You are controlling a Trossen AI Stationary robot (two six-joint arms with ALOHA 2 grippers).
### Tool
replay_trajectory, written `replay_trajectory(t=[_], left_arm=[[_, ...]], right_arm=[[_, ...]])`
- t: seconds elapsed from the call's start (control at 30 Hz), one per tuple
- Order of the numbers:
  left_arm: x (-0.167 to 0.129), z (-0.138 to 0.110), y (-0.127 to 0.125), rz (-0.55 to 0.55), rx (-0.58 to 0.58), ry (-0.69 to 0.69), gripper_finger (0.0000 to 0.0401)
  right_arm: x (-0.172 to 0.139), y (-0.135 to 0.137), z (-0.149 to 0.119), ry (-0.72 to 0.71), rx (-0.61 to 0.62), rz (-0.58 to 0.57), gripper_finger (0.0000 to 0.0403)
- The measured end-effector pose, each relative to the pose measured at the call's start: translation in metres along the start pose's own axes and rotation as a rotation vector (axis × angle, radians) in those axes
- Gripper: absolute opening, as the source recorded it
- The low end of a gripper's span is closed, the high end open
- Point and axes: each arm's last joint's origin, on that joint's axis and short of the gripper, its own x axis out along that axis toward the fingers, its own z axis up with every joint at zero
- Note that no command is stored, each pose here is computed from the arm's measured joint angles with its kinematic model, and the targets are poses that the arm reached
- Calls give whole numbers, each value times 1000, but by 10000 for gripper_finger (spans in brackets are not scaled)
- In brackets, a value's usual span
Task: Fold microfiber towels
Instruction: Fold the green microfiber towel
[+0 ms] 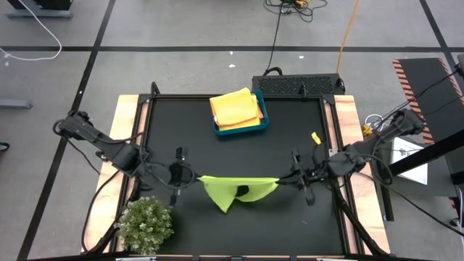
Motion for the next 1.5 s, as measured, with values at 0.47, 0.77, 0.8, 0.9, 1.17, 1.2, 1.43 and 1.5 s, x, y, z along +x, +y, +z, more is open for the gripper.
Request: replay_trajectory(t=[0.47,0.77,0.8,0.9,1.17,1.2,1.43,1.5], left_arm=[[-12,-16,-3,-53,-84,187,3],[-23,-20,23,87,-56,217,3],[-23,-20,26,95,-51,217,3],[-25,-19,33,86,-92,213,2],[-33,-11,1,-280,-122,168,4],[-37,-9,-3,-304,-121,160,4],[-69,13,-16,-347,-105,51,4],[-70,12,-12,-306,-99,62,5]], right_arm=[[11,14,19,338,-4,-213,0],[16,5,22,383,-9,-368,0],[16,3,24,373,-24,-391,0],[16,-1,32,340,-28,-434,0],[18,30,47,282,33,-95,0],[18,35,48,272,45,-45,0],[13,50,50,252,132,59,0],[12,45,47,281,166,0,0]])
